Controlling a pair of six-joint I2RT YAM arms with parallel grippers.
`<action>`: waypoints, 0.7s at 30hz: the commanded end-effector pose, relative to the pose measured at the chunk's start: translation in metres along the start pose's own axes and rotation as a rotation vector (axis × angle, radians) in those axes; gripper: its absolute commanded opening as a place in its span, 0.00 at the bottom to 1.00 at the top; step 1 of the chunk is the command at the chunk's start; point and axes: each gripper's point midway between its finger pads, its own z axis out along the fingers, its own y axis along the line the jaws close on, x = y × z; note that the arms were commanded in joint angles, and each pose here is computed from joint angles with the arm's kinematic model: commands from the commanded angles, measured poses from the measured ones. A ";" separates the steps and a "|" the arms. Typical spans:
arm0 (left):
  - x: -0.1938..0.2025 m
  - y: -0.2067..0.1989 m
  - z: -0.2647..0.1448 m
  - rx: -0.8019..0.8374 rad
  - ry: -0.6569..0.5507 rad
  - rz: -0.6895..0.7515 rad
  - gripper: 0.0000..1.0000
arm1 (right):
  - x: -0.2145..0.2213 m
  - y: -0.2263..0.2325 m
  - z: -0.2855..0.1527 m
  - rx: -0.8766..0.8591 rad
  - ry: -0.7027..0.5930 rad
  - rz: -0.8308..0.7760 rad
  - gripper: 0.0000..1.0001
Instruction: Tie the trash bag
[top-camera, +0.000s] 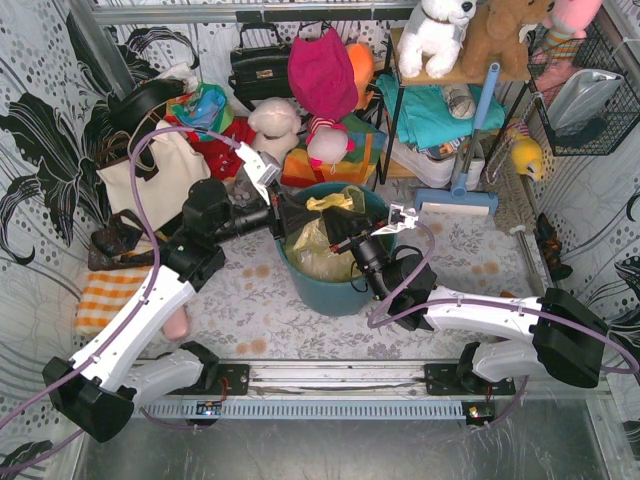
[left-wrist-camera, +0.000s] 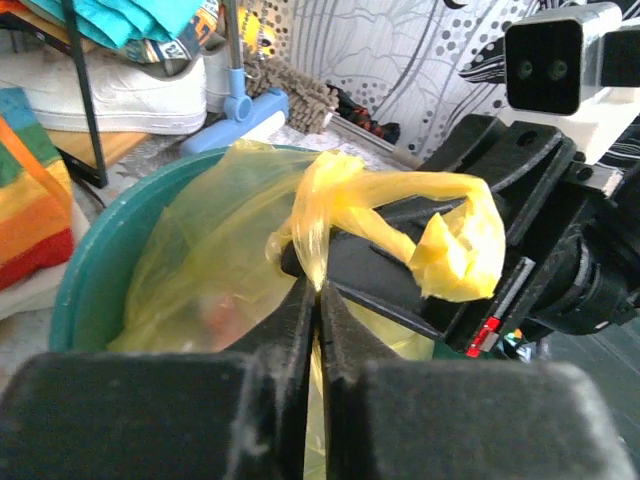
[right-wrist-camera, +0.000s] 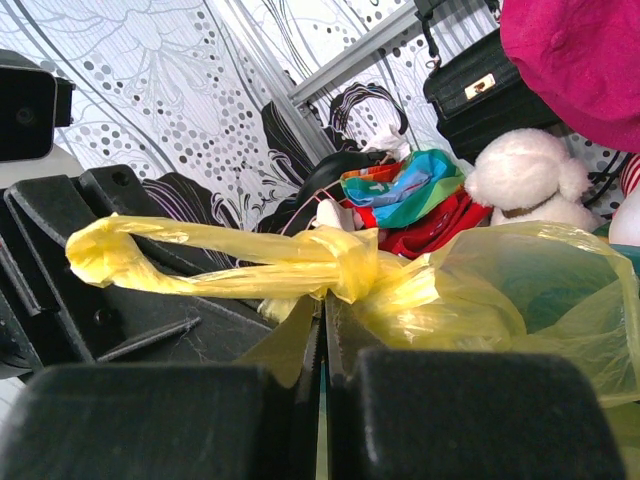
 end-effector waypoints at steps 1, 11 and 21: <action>-0.002 -0.016 -0.003 0.086 -0.010 0.020 0.10 | -0.013 0.003 0.002 -0.001 -0.043 -0.002 0.00; 0.017 -0.040 -0.011 0.218 0.045 -0.036 0.03 | -0.017 0.006 0.007 -0.029 -0.105 -0.062 0.00; 0.029 -0.039 -0.013 0.208 0.076 -0.062 0.08 | -0.021 0.027 0.002 -0.176 -0.145 -0.113 0.00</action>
